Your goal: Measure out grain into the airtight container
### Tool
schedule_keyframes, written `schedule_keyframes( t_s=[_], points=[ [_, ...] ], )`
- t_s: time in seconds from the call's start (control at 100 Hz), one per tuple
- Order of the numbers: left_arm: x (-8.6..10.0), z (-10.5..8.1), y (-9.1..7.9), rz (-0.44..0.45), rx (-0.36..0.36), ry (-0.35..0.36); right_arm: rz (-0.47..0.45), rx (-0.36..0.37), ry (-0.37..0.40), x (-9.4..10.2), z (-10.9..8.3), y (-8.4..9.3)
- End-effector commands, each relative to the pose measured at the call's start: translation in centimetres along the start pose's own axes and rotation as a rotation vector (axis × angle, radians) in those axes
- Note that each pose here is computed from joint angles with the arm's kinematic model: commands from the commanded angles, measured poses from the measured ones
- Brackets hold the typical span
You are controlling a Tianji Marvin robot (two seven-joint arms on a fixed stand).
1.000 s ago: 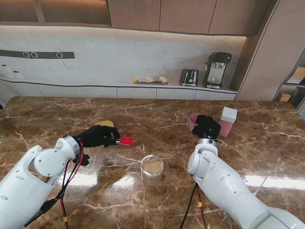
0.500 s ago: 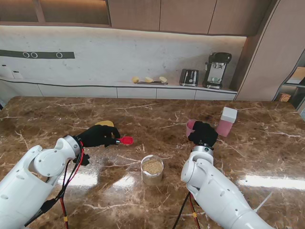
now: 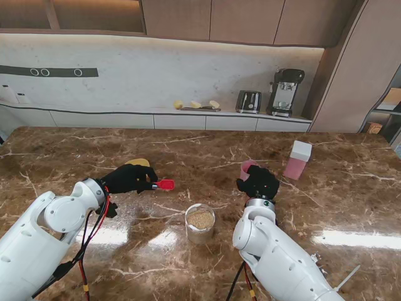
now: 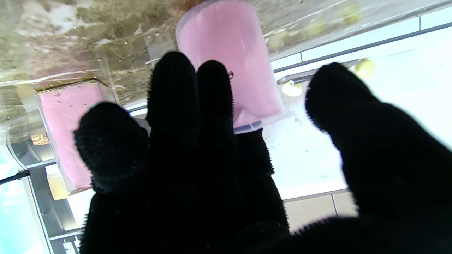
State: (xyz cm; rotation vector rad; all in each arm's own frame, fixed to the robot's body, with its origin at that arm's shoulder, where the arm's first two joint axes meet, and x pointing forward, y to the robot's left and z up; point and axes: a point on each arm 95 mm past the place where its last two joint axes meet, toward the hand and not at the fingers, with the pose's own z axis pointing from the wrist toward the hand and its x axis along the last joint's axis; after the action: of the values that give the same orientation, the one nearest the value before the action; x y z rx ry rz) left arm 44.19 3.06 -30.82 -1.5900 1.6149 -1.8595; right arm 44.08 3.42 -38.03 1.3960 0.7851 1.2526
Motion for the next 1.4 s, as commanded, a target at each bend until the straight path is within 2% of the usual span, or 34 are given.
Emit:
schedule_keyframes(
  t_s=[0.0, 0.3, 0.44, 0.56, 0.69, 0.79, 1.01, 1.39],
  points=[
    [-0.1, -0.2, 0.2, 0.0, -0.006, -0.003, 0.0, 0.017, 0.004, -0.2, -0.5, -0.2],
    [-0.1, -0.4, 0.2, 0.002, 0.0, -0.005, 0.018, -0.022, 0.063, 0.1, -0.9, 2.2],
    [-0.1, -0.5, 0.2, 0.001, 0.001, -0.003, 0.035, -0.075, 0.122, 0.0, -1.1, 3.7],
    [0.0, -0.5, 0.2, 0.001, 0.0, 0.001, 0.075, -0.092, 0.191, -0.4, -0.4, 4.7],
    [0.0, -0.5, 0.2, 0.0, 0.005, 0.007, 0.125, -0.051, 0.225, -1.3, 0.7, 5.0],
    [0.0, -0.5, 0.2, 0.0, 0.009, 0.008, 0.126, -0.03, 0.247, -2.3, 1.6, 5.1],
    [0.1, -0.6, 0.2, -0.001, 0.009, 0.006, 0.126, 0.098, 0.274, -4.4, 3.1, 5.1],
    [0.2, -0.5, 0.3, -0.003, 0.007, 0.007, 0.201, 0.24, 0.256, -6.4, 4.9, 2.8]
  ],
)
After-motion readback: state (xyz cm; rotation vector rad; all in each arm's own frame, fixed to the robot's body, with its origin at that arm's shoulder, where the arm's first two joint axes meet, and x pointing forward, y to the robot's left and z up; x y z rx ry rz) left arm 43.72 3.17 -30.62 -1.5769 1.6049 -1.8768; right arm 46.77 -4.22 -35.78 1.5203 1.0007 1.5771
